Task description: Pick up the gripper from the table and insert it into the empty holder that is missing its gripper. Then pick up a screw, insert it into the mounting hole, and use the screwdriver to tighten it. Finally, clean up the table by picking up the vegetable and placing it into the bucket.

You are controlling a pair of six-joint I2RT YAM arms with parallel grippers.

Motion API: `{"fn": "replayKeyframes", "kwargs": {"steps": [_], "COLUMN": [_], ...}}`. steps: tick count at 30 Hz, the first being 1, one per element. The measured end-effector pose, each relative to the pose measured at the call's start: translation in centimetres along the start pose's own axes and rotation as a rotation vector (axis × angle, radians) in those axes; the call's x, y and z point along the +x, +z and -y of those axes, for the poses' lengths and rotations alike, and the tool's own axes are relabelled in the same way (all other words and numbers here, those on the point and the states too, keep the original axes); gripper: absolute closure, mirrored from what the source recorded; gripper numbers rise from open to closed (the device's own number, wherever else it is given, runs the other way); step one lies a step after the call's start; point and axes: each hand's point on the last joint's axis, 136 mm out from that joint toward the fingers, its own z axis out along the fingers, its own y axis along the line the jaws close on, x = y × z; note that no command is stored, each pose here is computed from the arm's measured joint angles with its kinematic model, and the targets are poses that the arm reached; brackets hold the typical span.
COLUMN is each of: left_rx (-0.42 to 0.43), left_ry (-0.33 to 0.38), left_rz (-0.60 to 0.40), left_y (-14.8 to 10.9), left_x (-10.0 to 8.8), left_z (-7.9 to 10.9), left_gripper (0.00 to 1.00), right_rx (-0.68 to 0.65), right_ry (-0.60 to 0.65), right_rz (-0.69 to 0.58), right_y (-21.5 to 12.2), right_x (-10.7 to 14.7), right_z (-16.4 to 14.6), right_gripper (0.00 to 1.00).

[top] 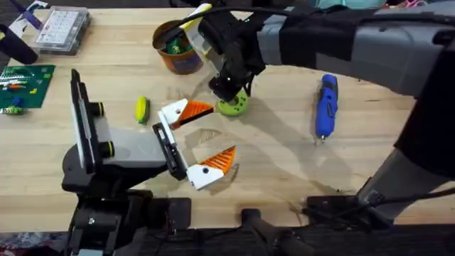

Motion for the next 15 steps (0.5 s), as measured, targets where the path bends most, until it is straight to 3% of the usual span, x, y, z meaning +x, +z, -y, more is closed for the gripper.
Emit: {"fn": "replayKeyframes", "kwargs": {"steps": [15], "left_rx": [0.000], "left_ry": [-0.001], "left_rz": [-0.001], "left_y": [0.00], "left_x": [0.02], "left_z": [0.00], "left_gripper": [0.011], "right_rx": [-0.005], "right_ry": [0.001], "right_rz": [-0.041], "right_y": [-0.92], "right_x": [0.34], "right_z": [-0.06], "right_gripper": [0.994]}}
